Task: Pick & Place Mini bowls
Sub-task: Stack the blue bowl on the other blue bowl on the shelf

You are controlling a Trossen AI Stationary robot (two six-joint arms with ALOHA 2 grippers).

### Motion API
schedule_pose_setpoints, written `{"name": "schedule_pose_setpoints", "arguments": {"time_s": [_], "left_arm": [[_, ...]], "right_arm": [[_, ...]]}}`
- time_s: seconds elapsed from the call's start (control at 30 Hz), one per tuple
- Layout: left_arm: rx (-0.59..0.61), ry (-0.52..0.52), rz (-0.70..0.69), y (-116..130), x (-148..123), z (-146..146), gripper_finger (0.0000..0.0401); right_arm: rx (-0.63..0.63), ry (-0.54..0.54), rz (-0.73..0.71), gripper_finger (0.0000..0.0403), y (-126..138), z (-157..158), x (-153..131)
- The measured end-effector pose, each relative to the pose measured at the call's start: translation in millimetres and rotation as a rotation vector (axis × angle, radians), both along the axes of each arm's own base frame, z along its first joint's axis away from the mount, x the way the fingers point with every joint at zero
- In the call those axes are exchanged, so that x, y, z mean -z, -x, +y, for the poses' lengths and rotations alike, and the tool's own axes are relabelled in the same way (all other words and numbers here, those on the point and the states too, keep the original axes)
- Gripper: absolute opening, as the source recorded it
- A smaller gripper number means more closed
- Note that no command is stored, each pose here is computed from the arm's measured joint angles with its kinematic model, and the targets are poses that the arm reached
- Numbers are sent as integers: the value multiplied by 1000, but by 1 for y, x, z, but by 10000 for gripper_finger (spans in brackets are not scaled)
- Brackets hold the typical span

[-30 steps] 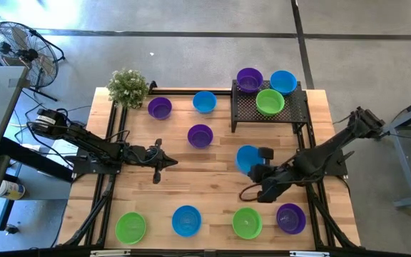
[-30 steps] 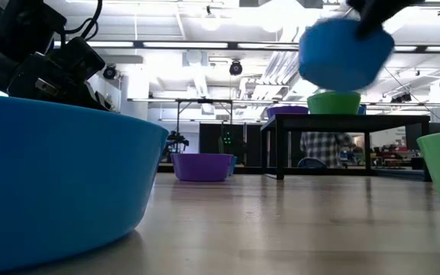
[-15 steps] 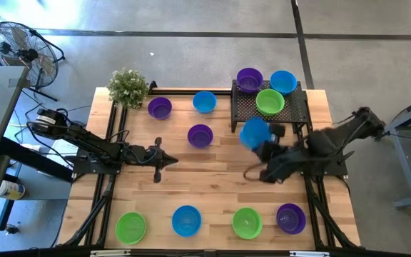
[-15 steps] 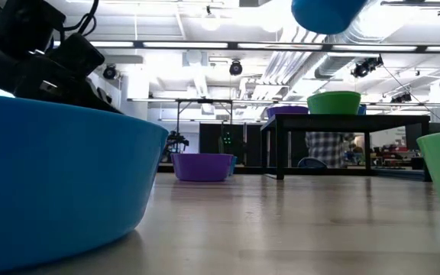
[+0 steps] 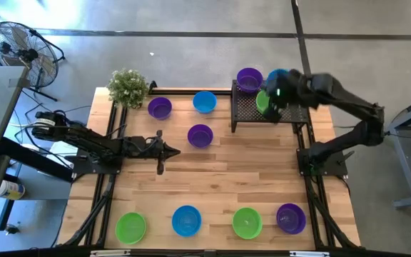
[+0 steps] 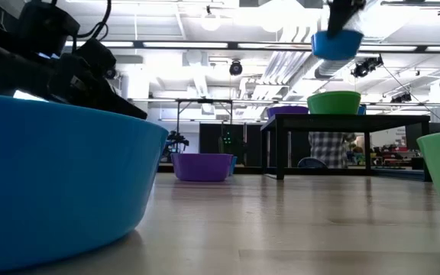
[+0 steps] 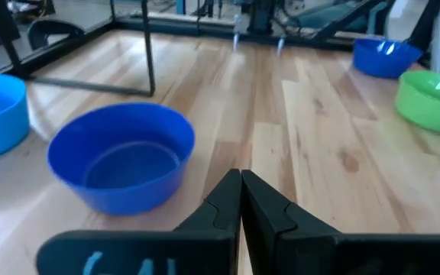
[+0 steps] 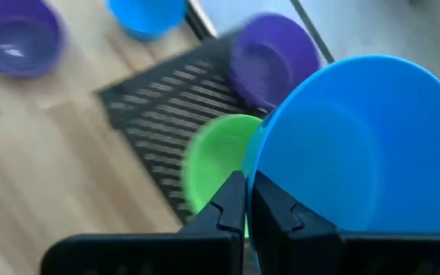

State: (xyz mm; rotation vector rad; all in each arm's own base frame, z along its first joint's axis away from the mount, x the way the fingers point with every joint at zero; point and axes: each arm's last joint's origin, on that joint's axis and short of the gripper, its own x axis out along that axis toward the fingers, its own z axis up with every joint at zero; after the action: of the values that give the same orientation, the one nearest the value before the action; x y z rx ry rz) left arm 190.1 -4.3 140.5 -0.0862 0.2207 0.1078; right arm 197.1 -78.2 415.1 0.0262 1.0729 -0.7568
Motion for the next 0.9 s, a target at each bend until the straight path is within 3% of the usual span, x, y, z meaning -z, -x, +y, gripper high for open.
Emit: {"name": "schedule_pose_setpoints", "arguments": {"time_s": [0.2,0.53,0.9], "left_arm": [[2,0,23,0,2,0,5],[0,3,43,1,4,0,5],[-6,24,58,1,6,0,5]], "right_arm": [[100,-57,10,3,23,-52,5],[159,-100,-54,3,51,-98,6],[138,-216,-2,4,39,-143,36]]}}
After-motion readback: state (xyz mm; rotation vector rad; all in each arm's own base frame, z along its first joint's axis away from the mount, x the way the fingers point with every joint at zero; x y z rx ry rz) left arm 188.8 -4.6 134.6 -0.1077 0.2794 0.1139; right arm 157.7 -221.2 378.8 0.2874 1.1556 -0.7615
